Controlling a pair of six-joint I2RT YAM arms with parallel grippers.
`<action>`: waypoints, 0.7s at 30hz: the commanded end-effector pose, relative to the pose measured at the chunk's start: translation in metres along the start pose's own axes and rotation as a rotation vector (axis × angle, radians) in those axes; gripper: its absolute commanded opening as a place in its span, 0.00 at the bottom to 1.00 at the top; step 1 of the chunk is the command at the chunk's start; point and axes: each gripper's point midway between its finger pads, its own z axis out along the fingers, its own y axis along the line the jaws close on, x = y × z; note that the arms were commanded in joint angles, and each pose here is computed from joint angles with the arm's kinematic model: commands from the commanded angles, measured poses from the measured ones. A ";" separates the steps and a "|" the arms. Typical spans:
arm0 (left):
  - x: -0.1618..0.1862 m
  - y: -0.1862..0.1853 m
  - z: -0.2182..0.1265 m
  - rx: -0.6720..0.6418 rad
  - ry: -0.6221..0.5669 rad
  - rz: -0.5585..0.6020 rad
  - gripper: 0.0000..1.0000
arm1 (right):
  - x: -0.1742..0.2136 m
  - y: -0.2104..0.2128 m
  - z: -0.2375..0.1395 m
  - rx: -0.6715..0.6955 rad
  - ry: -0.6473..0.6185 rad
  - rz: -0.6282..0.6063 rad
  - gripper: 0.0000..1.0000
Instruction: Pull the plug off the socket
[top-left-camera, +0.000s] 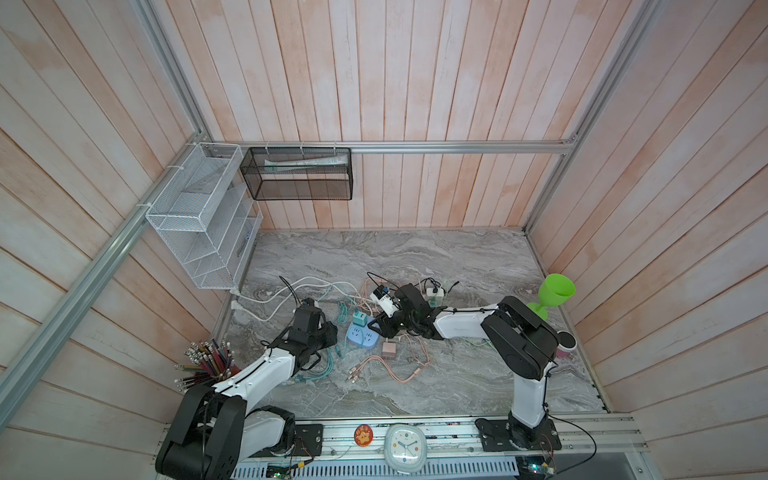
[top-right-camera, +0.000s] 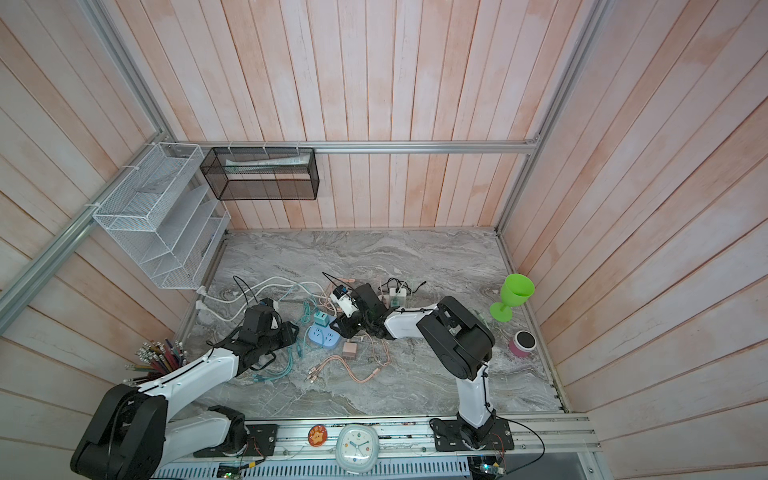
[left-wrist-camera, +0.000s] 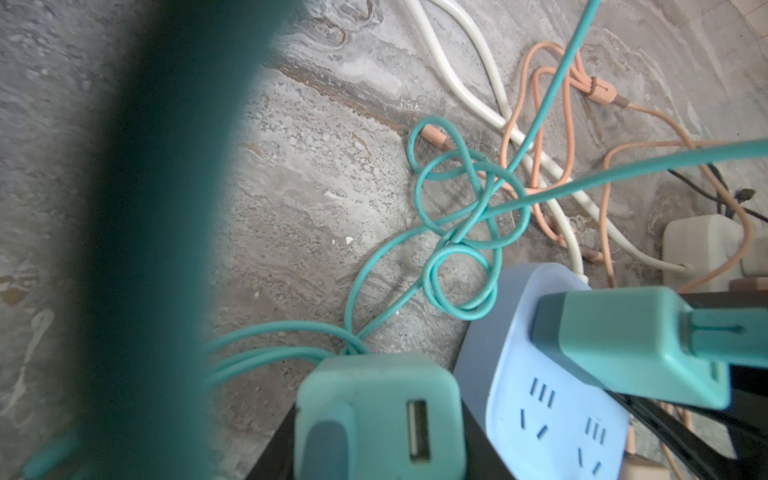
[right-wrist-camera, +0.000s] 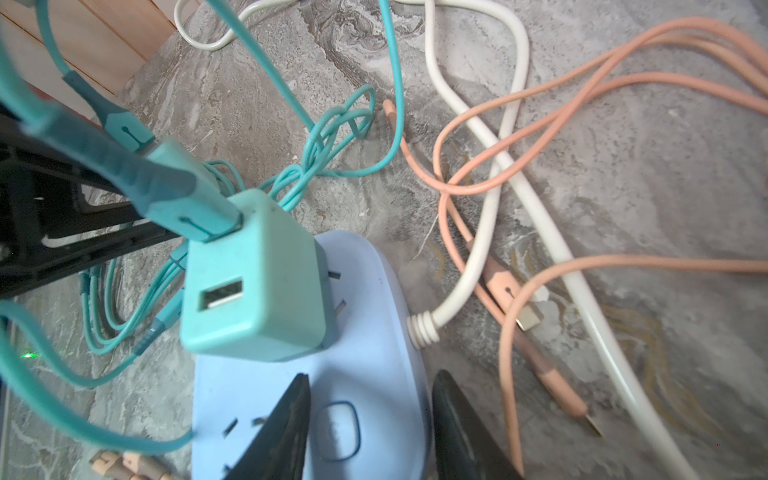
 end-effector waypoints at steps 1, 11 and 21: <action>-0.003 -0.004 0.000 0.014 0.009 -0.014 0.48 | 0.102 -0.035 -0.002 0.134 0.311 0.108 0.45; -0.020 -0.015 -0.011 0.032 -0.023 0.010 0.68 | 0.100 -0.035 -0.002 0.134 0.309 0.106 0.45; -0.031 -0.021 -0.027 0.040 -0.075 0.025 0.73 | 0.101 -0.035 0.000 0.131 0.311 0.113 0.45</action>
